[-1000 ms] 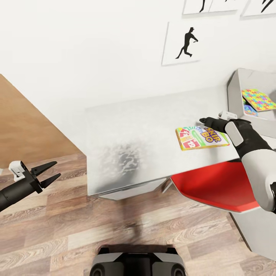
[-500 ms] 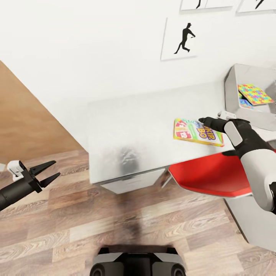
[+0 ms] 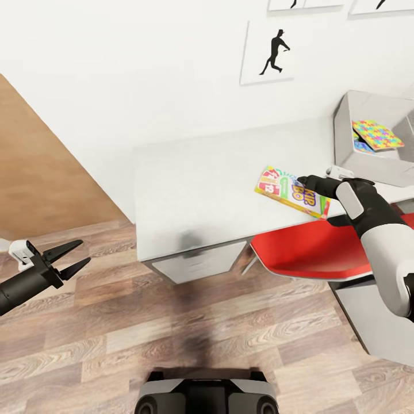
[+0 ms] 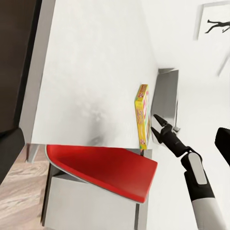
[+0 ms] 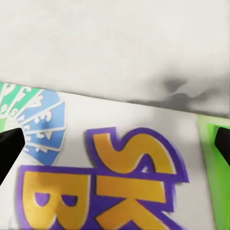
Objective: Put all the toys in the child's room - the three board games (two on the bed and one on the table), the two jigsaw puzzles on the table, and the tennis ball on the table - inside the toy box on the table in the child's room.
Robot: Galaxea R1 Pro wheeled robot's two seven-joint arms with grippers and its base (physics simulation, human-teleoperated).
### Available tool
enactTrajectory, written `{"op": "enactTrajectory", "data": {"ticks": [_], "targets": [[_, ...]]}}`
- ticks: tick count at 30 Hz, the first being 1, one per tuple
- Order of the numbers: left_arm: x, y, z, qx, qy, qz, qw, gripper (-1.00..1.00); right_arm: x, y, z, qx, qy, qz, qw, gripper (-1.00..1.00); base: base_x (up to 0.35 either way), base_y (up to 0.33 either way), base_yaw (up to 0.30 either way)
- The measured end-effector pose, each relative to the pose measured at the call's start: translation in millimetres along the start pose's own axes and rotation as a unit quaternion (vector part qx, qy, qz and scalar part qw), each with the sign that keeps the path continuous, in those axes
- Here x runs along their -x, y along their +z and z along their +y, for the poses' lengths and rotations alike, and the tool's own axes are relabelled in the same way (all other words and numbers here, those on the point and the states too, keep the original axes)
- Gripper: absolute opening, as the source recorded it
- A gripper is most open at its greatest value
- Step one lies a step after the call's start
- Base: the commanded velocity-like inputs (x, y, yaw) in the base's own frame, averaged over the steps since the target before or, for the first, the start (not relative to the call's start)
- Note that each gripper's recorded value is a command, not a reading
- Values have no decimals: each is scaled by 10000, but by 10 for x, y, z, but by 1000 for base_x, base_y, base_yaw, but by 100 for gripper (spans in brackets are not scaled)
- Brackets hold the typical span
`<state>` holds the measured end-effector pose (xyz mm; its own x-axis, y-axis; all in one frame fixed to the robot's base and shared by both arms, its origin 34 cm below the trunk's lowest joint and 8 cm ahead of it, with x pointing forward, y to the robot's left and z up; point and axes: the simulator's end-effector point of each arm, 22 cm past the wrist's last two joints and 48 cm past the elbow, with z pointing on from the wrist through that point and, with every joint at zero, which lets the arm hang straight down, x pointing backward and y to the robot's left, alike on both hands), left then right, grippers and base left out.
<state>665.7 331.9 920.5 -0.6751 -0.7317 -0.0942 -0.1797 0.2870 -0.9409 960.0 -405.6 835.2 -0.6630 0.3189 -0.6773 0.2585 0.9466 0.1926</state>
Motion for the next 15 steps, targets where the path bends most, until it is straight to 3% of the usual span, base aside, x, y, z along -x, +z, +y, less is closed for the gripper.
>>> {"op": "enactTrajectory", "data": {"ticks": [7, 15], "targets": [[1, -3, -6, -9, 3, -1, 10000, 100, -18, -5, 39, 40, -82, 53, 9999, 100, -12, 0, 8], [4, -7, -25, -27, 11, -7, 10000, 100, -58, -35, 131, 201, -119, 217, 9995, 100, -3, 0, 133]]}}
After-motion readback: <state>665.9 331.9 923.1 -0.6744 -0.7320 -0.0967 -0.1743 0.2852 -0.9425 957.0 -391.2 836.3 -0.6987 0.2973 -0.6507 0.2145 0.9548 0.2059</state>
